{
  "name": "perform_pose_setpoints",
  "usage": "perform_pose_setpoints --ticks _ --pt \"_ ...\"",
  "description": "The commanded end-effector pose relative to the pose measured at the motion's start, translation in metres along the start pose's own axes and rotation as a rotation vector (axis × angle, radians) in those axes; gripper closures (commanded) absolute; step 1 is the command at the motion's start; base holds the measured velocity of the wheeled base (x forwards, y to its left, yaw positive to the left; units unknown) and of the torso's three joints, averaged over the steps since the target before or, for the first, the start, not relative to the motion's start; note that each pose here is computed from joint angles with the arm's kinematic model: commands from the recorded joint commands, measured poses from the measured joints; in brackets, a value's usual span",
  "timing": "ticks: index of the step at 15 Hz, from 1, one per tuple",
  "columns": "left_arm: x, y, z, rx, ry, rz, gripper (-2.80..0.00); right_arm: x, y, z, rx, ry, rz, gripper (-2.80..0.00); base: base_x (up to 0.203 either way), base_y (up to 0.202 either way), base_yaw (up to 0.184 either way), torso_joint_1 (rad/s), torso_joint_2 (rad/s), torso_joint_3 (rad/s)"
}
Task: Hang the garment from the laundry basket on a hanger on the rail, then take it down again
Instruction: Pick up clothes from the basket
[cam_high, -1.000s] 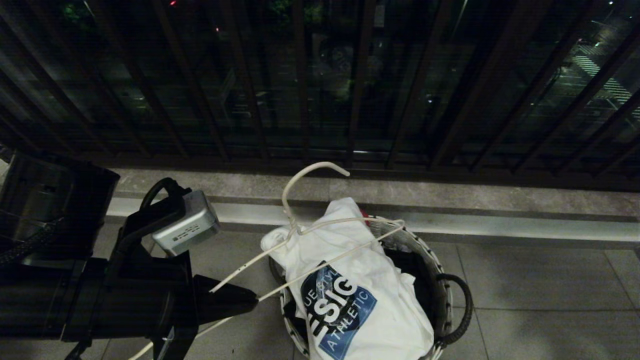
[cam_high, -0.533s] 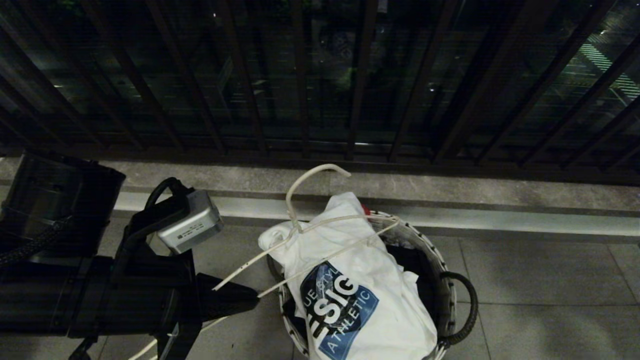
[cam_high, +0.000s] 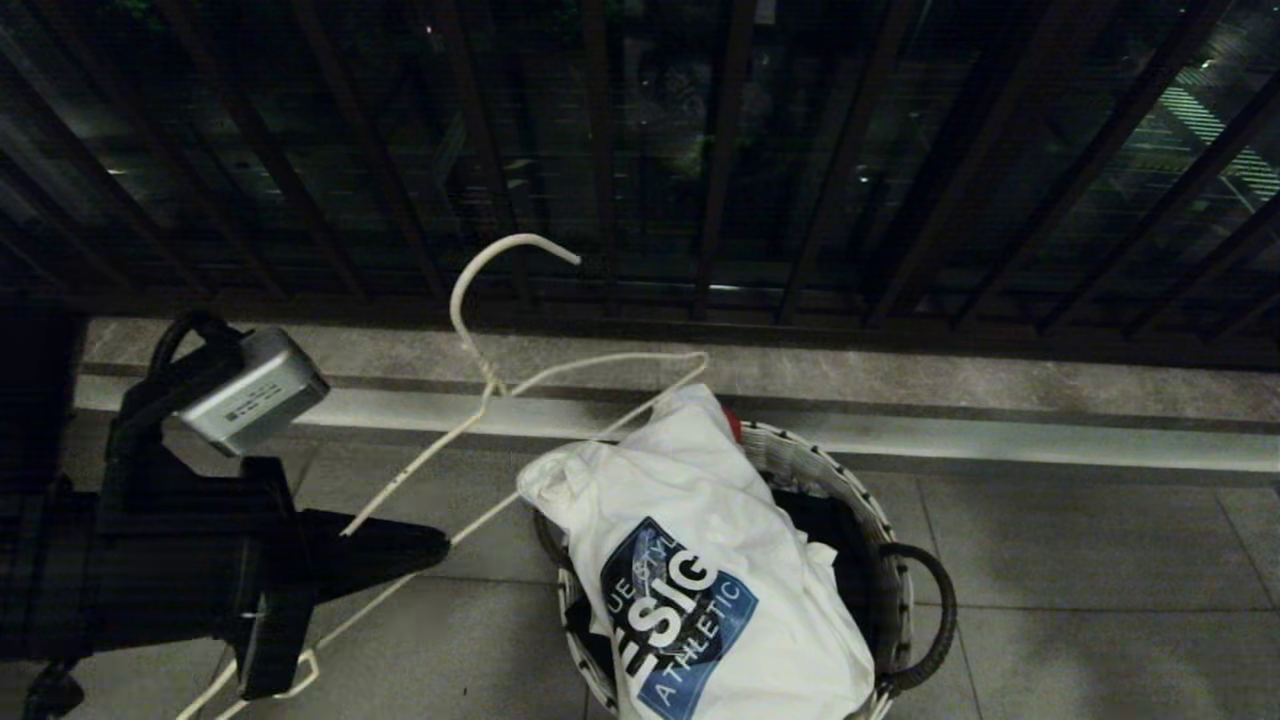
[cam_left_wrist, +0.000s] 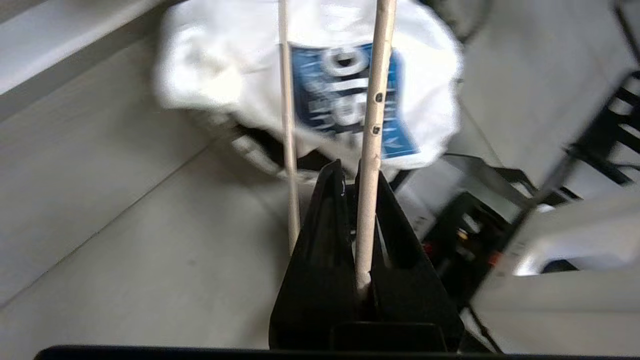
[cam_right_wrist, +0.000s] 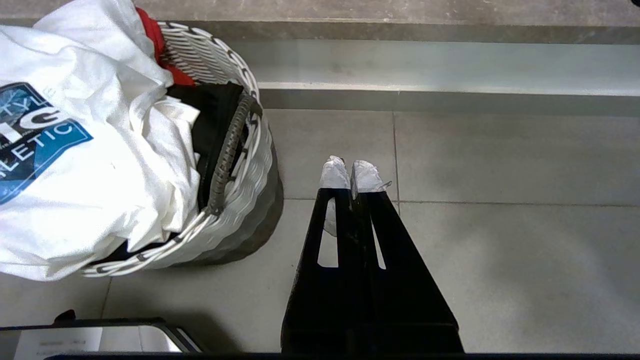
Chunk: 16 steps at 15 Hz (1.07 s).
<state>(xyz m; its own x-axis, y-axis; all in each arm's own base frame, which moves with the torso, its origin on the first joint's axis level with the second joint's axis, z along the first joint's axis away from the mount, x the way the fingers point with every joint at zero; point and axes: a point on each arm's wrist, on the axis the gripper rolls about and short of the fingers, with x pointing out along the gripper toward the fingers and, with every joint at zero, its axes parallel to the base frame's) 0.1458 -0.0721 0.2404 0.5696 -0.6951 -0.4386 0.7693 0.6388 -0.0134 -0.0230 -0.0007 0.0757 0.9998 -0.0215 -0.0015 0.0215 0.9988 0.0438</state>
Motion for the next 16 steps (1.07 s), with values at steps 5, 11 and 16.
perform_pose_setpoints --ticks 5,11,16 --pt "-0.014 0.002 0.0 -0.005 -0.038 0.051 0.0 0.005 0.003 0.046 0.002 0.081 0.03 0.0 0.0 0.0 0.0 0.0 0.0 0.0" --pt "-0.023 0.012 0.009 -0.054 -0.077 0.127 0.0 0.097 0.013 0.109 0.025 0.354 0.197 0.0 0.0 0.0 0.0 0.0 0.0 0.0" --pt "-0.041 0.027 0.02 -0.077 -0.128 0.254 0.0 0.181 0.077 0.124 -0.053 0.428 0.478 0.0 0.0 0.0 0.0 0.0 0.0 0.0"
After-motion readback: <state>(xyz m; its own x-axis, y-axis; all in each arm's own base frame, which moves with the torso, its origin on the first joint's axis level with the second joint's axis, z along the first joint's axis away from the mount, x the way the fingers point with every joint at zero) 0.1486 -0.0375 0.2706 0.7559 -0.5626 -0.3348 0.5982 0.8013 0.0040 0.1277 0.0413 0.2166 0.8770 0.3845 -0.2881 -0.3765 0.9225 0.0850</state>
